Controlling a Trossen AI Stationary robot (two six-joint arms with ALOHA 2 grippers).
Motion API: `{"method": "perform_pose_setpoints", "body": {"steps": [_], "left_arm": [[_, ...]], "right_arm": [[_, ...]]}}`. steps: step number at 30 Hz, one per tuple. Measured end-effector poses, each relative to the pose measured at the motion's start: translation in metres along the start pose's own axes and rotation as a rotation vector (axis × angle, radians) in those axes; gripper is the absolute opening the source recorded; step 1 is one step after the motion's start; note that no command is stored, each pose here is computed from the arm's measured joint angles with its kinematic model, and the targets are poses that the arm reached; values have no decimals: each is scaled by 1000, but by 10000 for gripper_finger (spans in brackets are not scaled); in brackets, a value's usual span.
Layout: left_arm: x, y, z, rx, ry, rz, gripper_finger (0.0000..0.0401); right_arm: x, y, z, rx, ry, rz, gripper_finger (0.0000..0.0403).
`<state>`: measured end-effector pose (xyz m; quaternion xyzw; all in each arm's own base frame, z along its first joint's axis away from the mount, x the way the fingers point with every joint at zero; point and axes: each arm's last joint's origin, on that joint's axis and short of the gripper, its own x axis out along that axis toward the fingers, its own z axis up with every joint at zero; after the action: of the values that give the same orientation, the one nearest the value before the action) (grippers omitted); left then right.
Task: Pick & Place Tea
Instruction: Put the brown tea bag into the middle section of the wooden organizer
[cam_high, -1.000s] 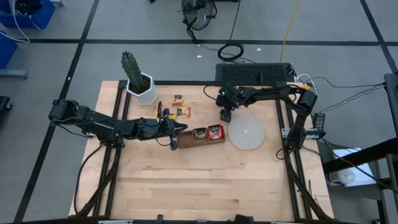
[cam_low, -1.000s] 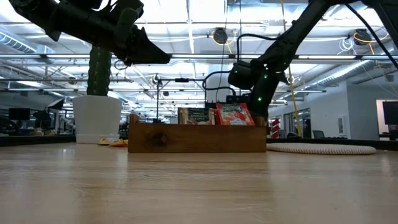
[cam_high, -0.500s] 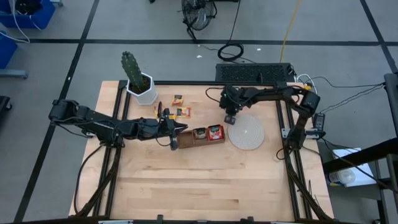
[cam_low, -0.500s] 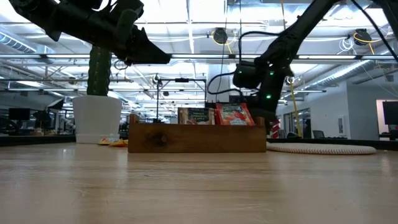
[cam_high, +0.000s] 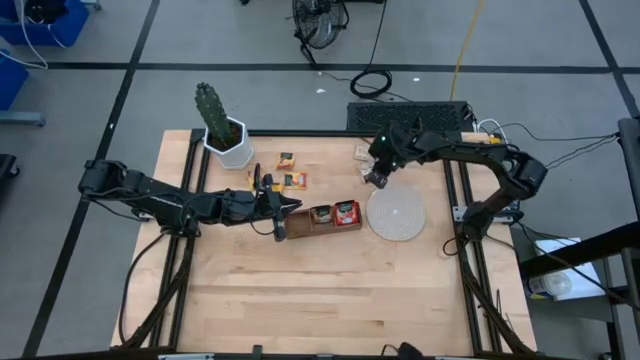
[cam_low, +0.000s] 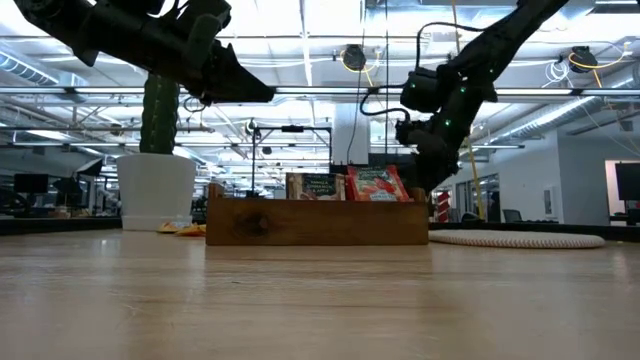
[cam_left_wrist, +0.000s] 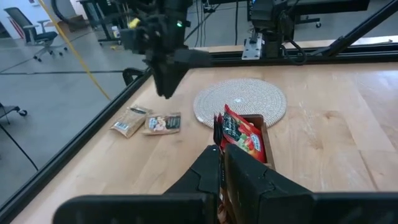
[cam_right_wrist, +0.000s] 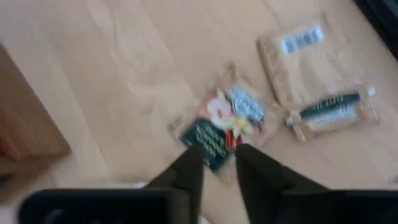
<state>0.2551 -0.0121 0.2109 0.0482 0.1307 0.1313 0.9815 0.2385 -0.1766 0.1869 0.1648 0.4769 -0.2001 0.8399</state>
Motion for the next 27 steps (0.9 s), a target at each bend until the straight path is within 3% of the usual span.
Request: {"method": "perform_pose_setpoints", "body": {"steps": [7, 11, 14, 20, 27], "left_arm": [[0, 0, -1, -20, 5, -4, 31], [0, 0, -1, -18, 5, -19, 31], [0, -1, -1, -17, 5, -20, 31], [0, 0, -1, -17, 5, -19, 31], [0, 0, 0, -16, 5, -19, 31]], "right_arm": [[36, -12, -5, 126, 57, 63, 228], [59, -15, -6, 158, 67, 84, 265], [69, -16, -4, 178, 54, 102, 267], [69, -19, -5, 201, 80, 0, 227], [64, -20, -28, 204, 323, -94, 180]]}}
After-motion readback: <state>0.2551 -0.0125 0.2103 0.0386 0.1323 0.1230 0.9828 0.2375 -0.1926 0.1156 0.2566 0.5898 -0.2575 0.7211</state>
